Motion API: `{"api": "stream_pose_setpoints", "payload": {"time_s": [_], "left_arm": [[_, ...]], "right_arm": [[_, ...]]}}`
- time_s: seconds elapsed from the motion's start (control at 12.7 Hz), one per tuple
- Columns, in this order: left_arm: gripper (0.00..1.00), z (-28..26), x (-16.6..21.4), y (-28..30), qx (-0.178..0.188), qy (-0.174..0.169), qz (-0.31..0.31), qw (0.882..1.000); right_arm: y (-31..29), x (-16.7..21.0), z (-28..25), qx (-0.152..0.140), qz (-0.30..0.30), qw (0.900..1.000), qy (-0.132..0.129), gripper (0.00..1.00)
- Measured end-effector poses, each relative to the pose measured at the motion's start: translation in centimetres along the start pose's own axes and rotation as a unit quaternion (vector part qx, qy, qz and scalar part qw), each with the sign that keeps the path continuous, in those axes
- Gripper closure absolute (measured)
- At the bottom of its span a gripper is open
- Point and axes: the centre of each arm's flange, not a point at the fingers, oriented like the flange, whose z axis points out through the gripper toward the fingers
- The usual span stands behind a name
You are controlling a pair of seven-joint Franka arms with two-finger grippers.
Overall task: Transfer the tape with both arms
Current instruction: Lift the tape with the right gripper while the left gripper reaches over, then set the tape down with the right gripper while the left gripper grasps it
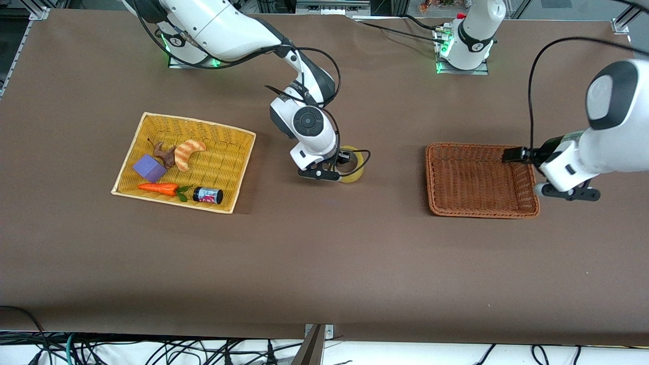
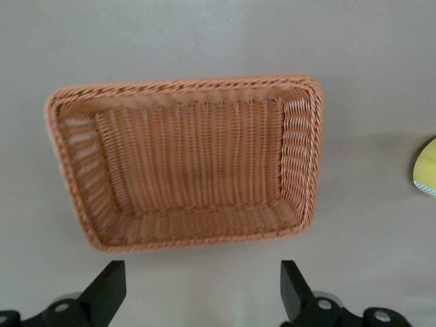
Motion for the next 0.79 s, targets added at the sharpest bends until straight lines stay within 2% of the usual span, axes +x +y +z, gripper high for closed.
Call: {"api": "stream_pose_setpoints", "payload": {"time_s": [0.24,0.31,0.47,0.63,0.79], "left_arm": [[0.0,4.8,3.1,4.0,0.006,0.006,-0.011,1.0],[0.0,6.3,3.8,6.4,0.005,0.01,-0.023,1.0],[0.0,9.4,4.4,12.4,-0.007,0.029,-0.046,0.998],[0.0,12.9,3.9,18.1,-0.026,0.054,-0.06,0.996],[0.0,16.1,2.9,23.1,-0.047,0.062,-0.08,0.994]], "right_arm": [[-0.5,1.6,-3.3,0.012,0.011,1.0,0.02,0.38],[0.0,2.4,-5.5,-0.002,0.012,1.0,0.026,0.27],[2.6,4.5,-11.6,-0.047,-0.01,0.998,0.032,0.04],[6.6,6.5,-17.8,-0.093,-0.029,0.995,0.025,0.0],[10.6,8.0,-22.5,-0.123,-0.015,0.992,0.017,0.0]]}}
